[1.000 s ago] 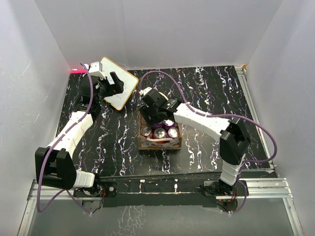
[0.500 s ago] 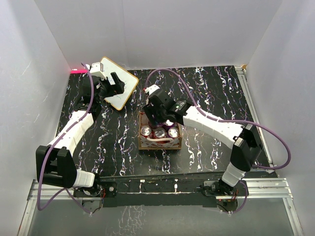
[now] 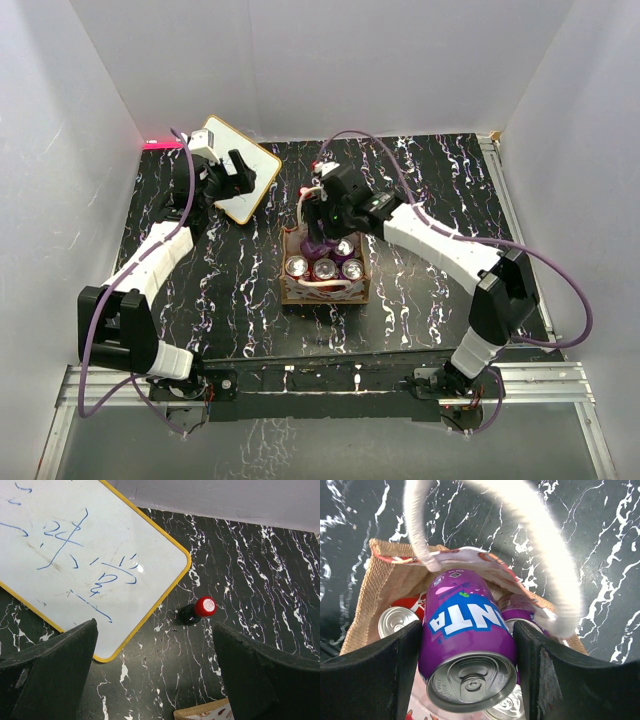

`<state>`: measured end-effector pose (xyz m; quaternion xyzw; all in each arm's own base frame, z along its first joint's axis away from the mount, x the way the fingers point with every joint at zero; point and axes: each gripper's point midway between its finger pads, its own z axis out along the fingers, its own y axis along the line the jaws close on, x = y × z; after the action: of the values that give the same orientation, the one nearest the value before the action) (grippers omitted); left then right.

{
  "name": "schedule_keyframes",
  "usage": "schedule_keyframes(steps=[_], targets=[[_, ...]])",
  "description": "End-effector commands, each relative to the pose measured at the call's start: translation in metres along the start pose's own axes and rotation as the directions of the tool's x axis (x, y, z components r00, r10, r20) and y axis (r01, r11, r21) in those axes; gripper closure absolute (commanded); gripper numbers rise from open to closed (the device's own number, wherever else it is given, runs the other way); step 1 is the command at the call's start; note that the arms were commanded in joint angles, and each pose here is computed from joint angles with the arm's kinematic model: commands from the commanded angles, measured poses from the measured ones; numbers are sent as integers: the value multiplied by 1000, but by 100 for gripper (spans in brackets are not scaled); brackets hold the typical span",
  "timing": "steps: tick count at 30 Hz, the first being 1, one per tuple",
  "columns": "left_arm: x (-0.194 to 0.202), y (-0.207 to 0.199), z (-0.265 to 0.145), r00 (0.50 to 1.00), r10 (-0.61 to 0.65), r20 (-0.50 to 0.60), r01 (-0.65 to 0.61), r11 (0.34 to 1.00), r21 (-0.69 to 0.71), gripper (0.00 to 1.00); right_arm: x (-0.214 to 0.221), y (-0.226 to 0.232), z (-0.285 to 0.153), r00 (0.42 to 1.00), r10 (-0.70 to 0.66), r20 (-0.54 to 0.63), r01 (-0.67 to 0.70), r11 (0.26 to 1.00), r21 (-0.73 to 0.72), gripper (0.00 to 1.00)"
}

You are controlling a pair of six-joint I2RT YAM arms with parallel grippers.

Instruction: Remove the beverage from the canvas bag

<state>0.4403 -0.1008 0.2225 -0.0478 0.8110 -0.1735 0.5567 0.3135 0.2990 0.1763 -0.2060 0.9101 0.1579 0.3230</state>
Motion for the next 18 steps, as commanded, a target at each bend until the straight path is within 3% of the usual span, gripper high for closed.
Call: schedule_keyframes(steps=[1,8,18], targets=[[-26,-12,-5,998,-8,57,5,999,42,3,-66,4,-50,964,194,181,-153,964,-217,92],[-24,-12,-5,999,-9,53,7,999,41,3,-71,-16,-64,933,310,183,-246,920,-307,92],[-28,-11,-9,998,1,68,-3,999,32,3,-84,-21,-93,892,432,135,-306,795,-524,92]])
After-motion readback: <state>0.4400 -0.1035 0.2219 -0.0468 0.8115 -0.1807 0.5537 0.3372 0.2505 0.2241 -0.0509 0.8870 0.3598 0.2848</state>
